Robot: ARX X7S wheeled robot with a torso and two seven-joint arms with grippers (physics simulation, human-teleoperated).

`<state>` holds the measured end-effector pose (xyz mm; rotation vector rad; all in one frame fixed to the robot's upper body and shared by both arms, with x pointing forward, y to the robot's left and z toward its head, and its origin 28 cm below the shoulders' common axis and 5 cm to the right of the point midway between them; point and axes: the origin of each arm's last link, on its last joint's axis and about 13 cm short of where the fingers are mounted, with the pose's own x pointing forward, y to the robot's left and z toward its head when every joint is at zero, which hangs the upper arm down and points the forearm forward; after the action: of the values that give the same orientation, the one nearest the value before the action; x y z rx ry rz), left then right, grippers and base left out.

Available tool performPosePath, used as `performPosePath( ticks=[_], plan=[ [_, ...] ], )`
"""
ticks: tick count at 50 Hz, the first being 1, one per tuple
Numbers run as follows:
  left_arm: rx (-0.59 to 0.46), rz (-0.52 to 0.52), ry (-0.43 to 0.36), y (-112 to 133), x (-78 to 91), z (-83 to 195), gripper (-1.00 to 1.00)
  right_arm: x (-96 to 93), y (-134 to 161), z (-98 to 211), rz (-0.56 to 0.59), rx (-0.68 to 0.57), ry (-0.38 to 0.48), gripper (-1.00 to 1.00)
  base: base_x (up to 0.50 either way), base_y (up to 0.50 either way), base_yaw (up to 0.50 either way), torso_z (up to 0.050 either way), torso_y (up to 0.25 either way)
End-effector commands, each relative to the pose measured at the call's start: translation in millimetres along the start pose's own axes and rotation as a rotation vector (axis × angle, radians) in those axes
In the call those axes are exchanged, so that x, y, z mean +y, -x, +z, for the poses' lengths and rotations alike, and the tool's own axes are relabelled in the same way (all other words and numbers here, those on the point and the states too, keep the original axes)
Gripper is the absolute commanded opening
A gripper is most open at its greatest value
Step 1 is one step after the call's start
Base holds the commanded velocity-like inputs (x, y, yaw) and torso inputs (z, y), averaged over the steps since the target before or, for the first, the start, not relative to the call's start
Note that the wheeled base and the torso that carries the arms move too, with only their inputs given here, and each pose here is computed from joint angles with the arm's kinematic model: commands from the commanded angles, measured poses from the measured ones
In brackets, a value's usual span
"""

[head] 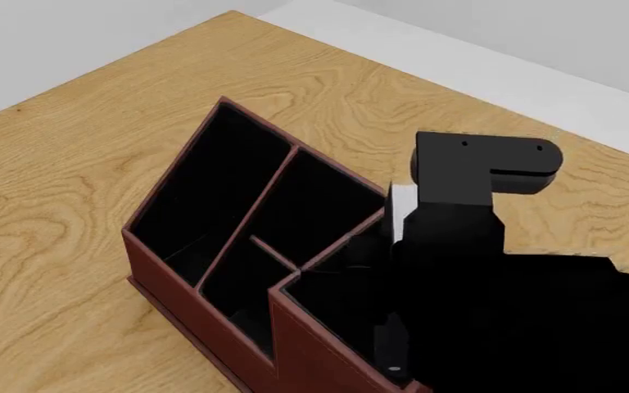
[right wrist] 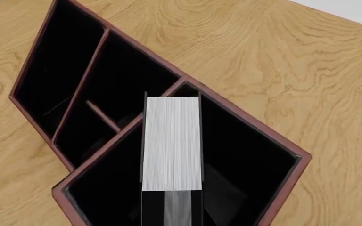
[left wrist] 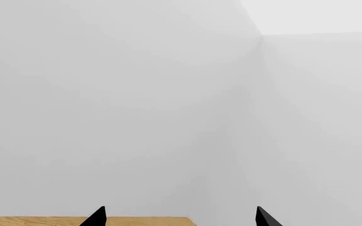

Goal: Pick up the book and place it in the right compartment of the caddy.

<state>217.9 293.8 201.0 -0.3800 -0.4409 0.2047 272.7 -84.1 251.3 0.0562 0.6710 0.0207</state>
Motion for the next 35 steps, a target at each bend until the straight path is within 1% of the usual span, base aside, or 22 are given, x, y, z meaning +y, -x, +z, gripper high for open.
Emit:
performPosePath(
  ticks=[1, 20, 28, 32, 33, 35],
  plan=[
    [0.0, -0.001, -0.002, 0, -0.4, 0, 1.0, -2.0, -6, 3, -0.006, -0.015, 0.012, -1.0, 0.0, 0.0, 0.0, 0.0, 0.0],
    [-0.003, -0.004, -0.003, 1, -0.7, 0, 1.0, -4.6, -14, -3, -0.018, 0.014, 0.008, -1.0, 0.0, 0.0, 0.0, 0.0, 0.001],
    [-0.003, -0.004, -0.004, 1, -0.6, -1, 1.0, -4.9, -20, -7, -0.026, 0.038, 0.015, -1.0, 0.0, 0.0, 0.0, 0.0, 0.001],
    [-0.003, -0.002, -0.004, 1, -0.4, -1, 1.0, -4.7, -18, -5, -0.03, 0.026, 0.025, -1.0, 0.0, 0.0, 0.0, 0.003, 0.003],
    [-0.003, -0.003, -0.004, 1, -0.4, -1, 1.0, -4.7, -18, -5, -0.029, 0.026, 0.024, 1.0, 0.0, 0.0, 0.0, 0.0, 0.0],
    [-0.003, -0.004, -0.005, 1, -0.5, -1, 1.0, -5.0, -18, -5, -0.03, 0.025, 0.023, 1.0, 0.0, 0.0, 0.0, 0.0, 0.0]
  ],
)
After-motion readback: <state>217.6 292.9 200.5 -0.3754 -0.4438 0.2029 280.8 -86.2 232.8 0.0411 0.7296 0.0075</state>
